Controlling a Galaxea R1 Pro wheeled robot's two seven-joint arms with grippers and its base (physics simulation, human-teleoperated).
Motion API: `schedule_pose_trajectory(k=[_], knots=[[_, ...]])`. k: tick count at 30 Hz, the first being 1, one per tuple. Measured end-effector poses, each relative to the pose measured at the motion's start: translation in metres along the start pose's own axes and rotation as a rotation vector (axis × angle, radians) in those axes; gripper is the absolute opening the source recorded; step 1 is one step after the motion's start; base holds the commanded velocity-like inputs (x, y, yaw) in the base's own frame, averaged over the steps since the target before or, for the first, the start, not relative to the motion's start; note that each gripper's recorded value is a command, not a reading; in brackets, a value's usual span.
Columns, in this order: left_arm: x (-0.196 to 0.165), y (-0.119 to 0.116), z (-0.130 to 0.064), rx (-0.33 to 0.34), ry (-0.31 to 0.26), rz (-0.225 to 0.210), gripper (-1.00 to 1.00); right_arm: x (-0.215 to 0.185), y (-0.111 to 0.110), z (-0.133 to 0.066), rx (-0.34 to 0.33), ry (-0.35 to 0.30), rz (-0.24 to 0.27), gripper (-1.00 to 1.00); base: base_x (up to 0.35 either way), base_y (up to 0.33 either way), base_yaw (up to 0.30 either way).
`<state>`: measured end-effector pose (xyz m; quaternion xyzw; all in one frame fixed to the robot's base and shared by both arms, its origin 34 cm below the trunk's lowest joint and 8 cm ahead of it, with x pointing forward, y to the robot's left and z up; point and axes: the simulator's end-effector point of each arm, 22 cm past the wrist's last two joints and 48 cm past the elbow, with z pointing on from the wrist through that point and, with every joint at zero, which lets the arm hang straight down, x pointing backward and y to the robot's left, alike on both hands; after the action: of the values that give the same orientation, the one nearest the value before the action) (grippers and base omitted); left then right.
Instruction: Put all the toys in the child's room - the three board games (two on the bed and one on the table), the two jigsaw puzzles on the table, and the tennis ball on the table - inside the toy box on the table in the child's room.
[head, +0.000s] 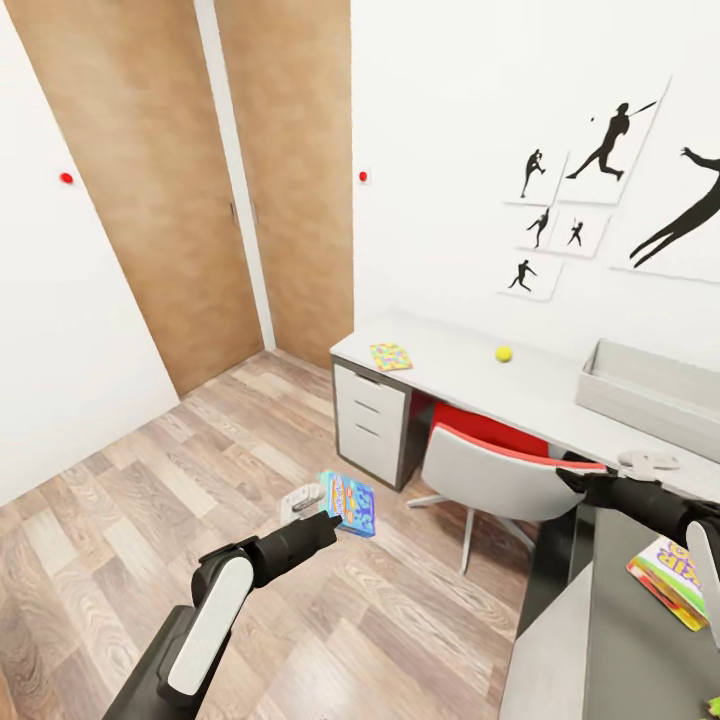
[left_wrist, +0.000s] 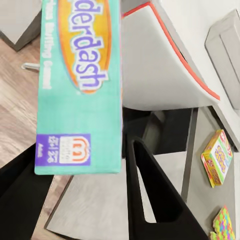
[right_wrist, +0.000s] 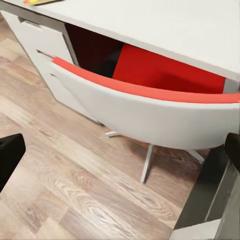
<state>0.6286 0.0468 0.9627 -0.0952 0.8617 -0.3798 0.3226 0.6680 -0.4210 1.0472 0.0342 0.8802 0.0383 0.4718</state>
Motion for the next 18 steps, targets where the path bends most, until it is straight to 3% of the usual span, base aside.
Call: schedule_pose_trajectory(k=[18], knots=[[-0.0002,-0.0003,0.0,0.001,0.0,0.0,-1.0,-0.0001,0.0,0.0,0.0,0.0,0.0,1.0,0.0,0.0,0.3]])
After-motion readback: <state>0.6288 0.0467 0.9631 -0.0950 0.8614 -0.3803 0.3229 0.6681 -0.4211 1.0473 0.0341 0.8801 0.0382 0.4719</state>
